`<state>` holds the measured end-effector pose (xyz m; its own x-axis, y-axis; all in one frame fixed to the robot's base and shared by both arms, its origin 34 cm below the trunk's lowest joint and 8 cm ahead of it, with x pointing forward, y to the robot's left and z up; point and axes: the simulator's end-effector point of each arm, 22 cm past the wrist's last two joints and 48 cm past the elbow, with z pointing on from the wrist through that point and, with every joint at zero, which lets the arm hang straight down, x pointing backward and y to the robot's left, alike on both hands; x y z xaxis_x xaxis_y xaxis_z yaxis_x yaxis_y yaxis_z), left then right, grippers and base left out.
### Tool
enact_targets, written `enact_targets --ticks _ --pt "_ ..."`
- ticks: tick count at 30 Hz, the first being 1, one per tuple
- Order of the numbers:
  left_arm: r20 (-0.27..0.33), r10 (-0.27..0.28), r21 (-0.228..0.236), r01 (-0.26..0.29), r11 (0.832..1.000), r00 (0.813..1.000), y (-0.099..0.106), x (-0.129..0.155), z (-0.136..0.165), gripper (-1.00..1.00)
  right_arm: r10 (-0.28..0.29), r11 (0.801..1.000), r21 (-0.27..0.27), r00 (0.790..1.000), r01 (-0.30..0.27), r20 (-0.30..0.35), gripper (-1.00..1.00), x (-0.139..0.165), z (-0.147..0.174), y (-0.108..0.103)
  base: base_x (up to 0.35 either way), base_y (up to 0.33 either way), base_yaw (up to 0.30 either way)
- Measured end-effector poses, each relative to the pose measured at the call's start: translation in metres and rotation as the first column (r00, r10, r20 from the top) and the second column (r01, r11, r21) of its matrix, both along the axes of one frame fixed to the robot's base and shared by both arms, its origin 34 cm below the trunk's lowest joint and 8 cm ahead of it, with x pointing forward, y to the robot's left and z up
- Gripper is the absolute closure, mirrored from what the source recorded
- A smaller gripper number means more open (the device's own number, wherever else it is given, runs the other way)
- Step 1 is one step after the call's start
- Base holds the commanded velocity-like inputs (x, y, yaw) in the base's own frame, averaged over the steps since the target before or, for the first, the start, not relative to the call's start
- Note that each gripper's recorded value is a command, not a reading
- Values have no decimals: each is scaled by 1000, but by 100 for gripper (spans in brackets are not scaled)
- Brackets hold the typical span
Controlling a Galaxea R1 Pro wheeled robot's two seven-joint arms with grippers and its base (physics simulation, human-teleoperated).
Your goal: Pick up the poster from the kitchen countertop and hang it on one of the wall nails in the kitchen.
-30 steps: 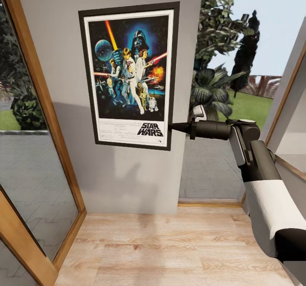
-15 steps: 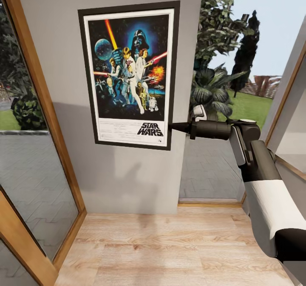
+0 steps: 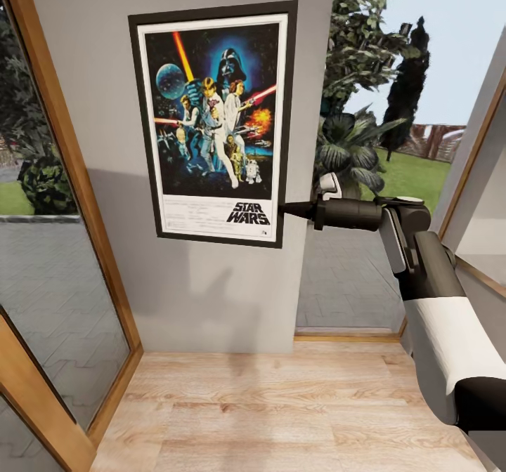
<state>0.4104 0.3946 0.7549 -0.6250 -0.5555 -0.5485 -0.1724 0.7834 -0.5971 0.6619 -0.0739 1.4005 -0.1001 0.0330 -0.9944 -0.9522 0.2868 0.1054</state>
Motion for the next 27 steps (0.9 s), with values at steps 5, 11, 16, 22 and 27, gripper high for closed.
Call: enact_targets --ticks 5,11,16,22,27 --pt "1 0 0 0 1000 1000 0 0 0 -100 2 1000 1 1000 -2 1 100 -1 1 0 0 0 0" --pt "1 0 -1 0 1000 1000 0 0 0 -100 3 1000 0 1000 -3 3 100 -1 1 0 72 0 0" --pt "2 -1 -1 1 1000 1000 0 0 1 -100 4 1000 0 1000 -4 3 100 -2 1 0 282 0 0" --pt "2 -1 0 1 1000 1000 0 0 1 -100 4 1000 0 1000 -4 3 100 -2 1 0 325 0 0" --pt "3 -1 0 1 1000 1000 0 0 1 -100 4 1000 0 1000 -4 3 100 -2 1 0 333 0 0"
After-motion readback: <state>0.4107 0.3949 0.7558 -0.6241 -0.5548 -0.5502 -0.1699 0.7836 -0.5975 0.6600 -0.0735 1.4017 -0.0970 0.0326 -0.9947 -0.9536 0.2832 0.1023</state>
